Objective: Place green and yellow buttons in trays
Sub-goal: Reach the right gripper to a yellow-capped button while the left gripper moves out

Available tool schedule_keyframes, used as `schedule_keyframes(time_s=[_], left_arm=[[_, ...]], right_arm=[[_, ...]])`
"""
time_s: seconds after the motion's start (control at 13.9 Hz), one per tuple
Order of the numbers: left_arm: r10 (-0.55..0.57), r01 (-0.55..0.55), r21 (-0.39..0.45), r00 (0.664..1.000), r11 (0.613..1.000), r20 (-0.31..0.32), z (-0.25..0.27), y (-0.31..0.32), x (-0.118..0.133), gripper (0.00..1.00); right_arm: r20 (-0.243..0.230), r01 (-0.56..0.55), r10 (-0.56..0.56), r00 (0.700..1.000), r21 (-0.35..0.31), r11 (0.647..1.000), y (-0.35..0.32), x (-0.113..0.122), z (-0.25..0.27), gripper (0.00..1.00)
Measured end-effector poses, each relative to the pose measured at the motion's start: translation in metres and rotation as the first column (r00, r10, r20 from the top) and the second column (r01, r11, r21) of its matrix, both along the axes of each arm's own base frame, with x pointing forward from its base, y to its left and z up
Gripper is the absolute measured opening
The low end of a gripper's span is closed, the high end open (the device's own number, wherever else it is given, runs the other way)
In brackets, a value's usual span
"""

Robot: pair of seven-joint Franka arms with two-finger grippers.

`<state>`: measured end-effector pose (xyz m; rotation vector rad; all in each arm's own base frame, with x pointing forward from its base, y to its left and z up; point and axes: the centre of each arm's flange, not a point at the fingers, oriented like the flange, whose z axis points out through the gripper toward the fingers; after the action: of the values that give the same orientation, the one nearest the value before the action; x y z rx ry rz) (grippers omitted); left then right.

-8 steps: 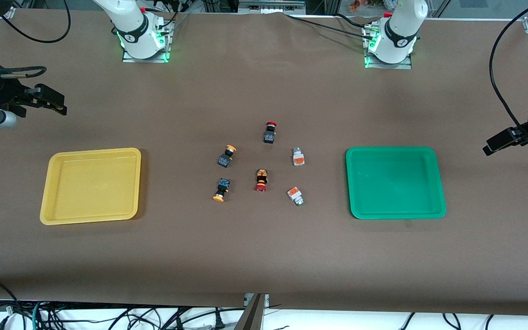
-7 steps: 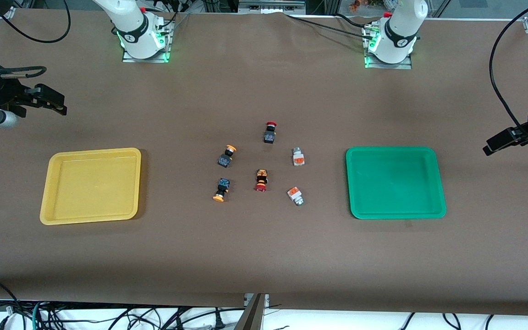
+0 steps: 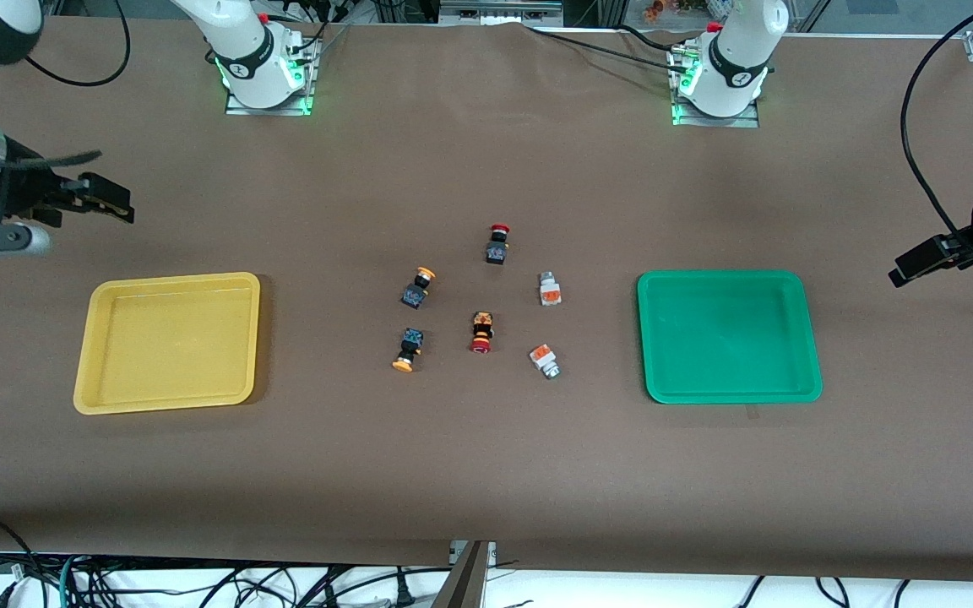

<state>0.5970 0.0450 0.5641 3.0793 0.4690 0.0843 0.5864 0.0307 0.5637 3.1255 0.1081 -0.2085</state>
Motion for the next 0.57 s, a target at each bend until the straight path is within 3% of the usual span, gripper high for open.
schedule_keyframes(time_s=[0.29,0.57], left_arm=[[-0.011,0.011,-0.001,1.000,1.000,0.003,-0.001,-0.007,0.002,1.00],[-0.017,0.017,-0.001,1.000,1.000,0.000,-0.003,-0.009,0.003,1.00]], right_arm=[[-0.019,-0.012,0.012,1.000,0.007,1.000,0.009,0.029,-0.054,1.00],[0.025,0.054,-0.054,0.998,0.003,0.999,0.095,0.064,-0.143,1.00]])
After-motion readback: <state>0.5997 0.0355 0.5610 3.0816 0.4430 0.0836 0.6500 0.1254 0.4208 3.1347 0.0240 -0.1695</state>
